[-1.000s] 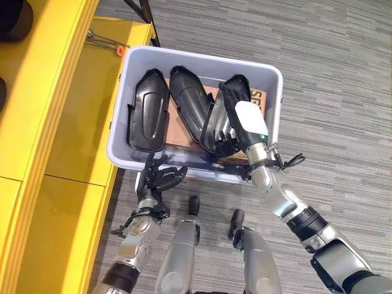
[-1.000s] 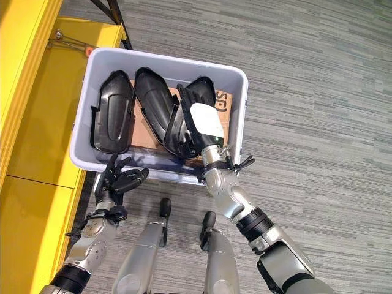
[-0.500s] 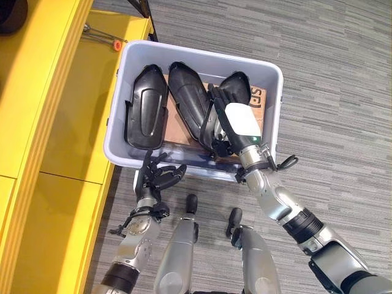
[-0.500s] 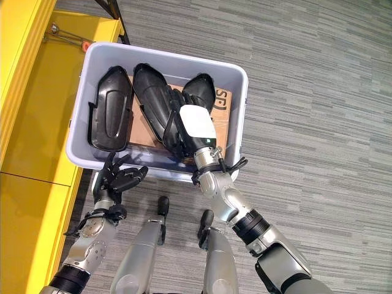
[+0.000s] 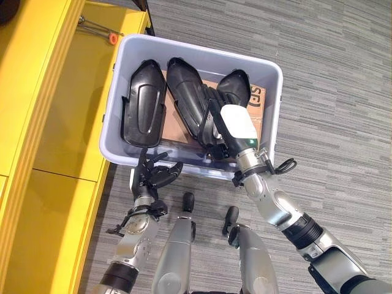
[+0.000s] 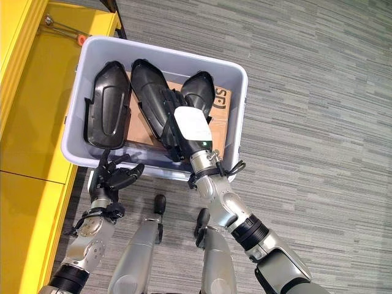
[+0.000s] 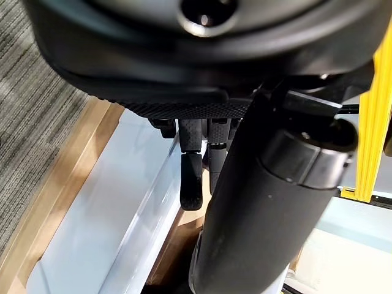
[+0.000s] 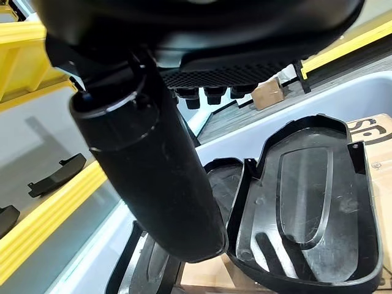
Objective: Move parts from the plastic box to the shelf.
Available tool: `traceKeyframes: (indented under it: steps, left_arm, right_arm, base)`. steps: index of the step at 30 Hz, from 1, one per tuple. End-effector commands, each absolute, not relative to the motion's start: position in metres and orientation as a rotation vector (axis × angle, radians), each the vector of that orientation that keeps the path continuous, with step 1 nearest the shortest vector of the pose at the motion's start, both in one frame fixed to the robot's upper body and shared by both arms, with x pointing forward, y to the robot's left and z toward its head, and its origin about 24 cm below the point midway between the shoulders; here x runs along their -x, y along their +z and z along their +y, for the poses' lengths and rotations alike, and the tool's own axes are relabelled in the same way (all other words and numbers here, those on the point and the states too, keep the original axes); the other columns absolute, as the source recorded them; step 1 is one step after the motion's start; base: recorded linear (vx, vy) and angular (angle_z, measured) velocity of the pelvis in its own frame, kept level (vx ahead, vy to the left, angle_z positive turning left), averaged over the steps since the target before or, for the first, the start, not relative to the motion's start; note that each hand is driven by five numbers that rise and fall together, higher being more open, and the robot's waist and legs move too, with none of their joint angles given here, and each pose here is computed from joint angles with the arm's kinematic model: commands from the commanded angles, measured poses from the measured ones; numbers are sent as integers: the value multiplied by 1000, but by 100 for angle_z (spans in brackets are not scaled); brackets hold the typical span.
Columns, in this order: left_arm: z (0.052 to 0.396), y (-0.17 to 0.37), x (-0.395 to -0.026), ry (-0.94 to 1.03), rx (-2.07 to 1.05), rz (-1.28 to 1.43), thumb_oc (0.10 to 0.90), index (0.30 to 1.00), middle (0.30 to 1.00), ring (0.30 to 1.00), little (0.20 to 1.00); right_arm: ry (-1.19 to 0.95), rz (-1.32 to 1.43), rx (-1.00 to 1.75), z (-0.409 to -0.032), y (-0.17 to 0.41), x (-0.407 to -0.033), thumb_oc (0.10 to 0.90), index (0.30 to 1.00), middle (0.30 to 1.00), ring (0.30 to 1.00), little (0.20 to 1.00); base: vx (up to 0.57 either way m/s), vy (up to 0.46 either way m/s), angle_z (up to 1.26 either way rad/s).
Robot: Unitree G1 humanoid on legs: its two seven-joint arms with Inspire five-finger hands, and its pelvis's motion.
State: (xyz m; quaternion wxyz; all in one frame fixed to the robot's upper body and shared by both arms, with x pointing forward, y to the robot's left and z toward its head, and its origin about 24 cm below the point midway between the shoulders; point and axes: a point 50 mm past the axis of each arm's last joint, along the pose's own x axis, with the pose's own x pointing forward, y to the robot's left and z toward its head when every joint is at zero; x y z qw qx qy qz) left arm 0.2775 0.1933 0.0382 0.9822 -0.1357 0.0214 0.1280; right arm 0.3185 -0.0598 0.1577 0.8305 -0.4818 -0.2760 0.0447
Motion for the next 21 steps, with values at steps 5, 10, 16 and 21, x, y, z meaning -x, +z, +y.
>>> traceKeyframes:
  steps: [5, 10, 16, 21]
  left_arm:
    - [186, 53, -280, 237, 269, -14, 900, 1000, 1000, 1000, 1000]
    - [188, 53, -279, 255, 269, -16, 900, 1000, 1000, 1000, 1000]
    - [186, 52, -279, 256, 274, -11, 900, 1000, 1000, 1000, 1000]
    - [182, 54, -280, 246, 277, -18, 900, 1000, 1000, 1000, 1000]
  right_arm:
    - [108, -891, 845, -31, 213, -289, 900, 1000, 1000, 1000, 1000]
    - [118, -872, 857, -29, 209, -291, 900, 1000, 1000, 1000, 1000]
    - [84, -851, 850, -31, 206, -295, 900, 1000, 1000, 1000, 1000]
    - [47, -854, 866, -35, 206, -297, 900, 1000, 1000, 1000, 1000]
  base:
    - [0, 0, 0]
    - [0, 0, 0]
    - [0, 0, 0]
    - [4, 3, 1]
